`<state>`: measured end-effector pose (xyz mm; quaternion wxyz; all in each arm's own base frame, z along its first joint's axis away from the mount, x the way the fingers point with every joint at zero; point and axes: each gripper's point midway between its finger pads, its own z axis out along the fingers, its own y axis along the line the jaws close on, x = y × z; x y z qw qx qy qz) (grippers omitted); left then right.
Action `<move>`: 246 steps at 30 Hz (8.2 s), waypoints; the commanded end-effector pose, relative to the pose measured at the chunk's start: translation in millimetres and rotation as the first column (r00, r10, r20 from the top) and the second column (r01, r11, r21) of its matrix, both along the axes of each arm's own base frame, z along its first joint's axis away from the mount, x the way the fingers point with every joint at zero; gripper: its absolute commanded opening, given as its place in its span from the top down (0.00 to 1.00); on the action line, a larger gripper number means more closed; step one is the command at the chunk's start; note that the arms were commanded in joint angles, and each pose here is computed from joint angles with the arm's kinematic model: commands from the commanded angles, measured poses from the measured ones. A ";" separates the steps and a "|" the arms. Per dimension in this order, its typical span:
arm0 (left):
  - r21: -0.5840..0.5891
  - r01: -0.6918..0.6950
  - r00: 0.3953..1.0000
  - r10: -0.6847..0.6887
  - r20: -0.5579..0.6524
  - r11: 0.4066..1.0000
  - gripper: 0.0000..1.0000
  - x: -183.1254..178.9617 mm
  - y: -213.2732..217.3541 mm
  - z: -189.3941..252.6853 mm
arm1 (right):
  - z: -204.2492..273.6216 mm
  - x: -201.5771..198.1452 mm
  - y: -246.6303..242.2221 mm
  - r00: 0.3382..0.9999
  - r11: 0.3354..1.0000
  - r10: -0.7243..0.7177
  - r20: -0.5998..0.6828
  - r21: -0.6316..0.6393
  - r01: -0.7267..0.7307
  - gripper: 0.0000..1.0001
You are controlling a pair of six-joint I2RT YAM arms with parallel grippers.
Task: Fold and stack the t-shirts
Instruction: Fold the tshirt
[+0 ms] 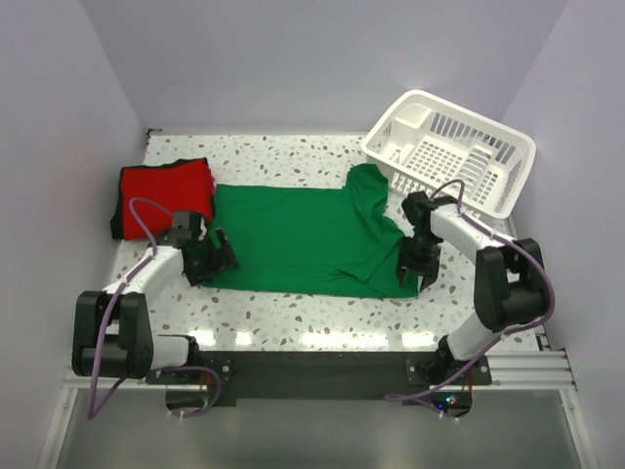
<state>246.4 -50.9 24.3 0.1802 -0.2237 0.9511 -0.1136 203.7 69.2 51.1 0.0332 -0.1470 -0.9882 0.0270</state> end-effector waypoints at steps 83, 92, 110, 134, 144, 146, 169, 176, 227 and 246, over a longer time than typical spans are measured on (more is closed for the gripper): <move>-0.278 -0.428 0.887 0.458 0.050 0.860 0.00 -59.8 -30.6 31.6 | 13.4 -46.4 16.0 1.000 0.970 0.012 -0.027 0.242 -0.005 0.46; -0.174 -0.202 0.921 0.247 0.301 0.964 0.01 -3.5 -29.9 73.4 | 40.1 -13.8 79.9 0.979 0.901 0.071 0.192 0.408 -0.145 0.51; -0.056 -0.143 0.942 0.153 0.299 0.988 0.01 2.9 -21.5 51.0 | -10.1 -18.2 106.8 0.978 0.926 0.170 0.124 0.318 -0.202 0.53; -0.042 -0.144 0.945 0.150 0.291 0.989 0.01 -0.9 -19.2 47.8 | -20.5 -16.0 112.3 0.966 0.943 0.233 0.111 0.218 -0.253 0.84; -0.048 -0.150 0.945 0.158 0.287 0.987 0.01 -0.9 -19.7 44.7 | -2.2 4.9 128.0 0.950 0.930 0.275 0.147 0.209 -0.302 0.90; -0.049 -0.151 0.945 0.159 0.286 0.987 0.01 0.2 -20.0 44.2 | -4.1 10.8 132.0 0.946 0.927 0.288 0.145 0.207 -0.314 0.91; -0.027 -0.100 0.959 0.103 0.265 0.995 0.00 26.3 -28.4 38.6 | -6.1 77.4 174.6 0.898 0.880 0.415 0.143 0.188 -0.436 0.82; -0.017 -0.092 0.958 0.093 0.272 0.996 0.01 33.4 -28.6 40.8 | 16.9 86.6 187.6 0.886 0.859 0.424 0.188 0.227 -0.459 0.52; 0.033 0.078 0.970 -0.083 0.227 0.996 0.01 121.5 -53.0 -15.4 | -37.4 144.8 4.7 0.957 0.999 0.026 0.288 0.012 -0.031 0.62; 0.176 -0.024 0.990 0.000 0.139 0.984 0.01 69.0 -12.3 -29.1 | -19.4 98.5 -26.9 0.970 0.989 0.023 0.241 -0.149 0.014 1.00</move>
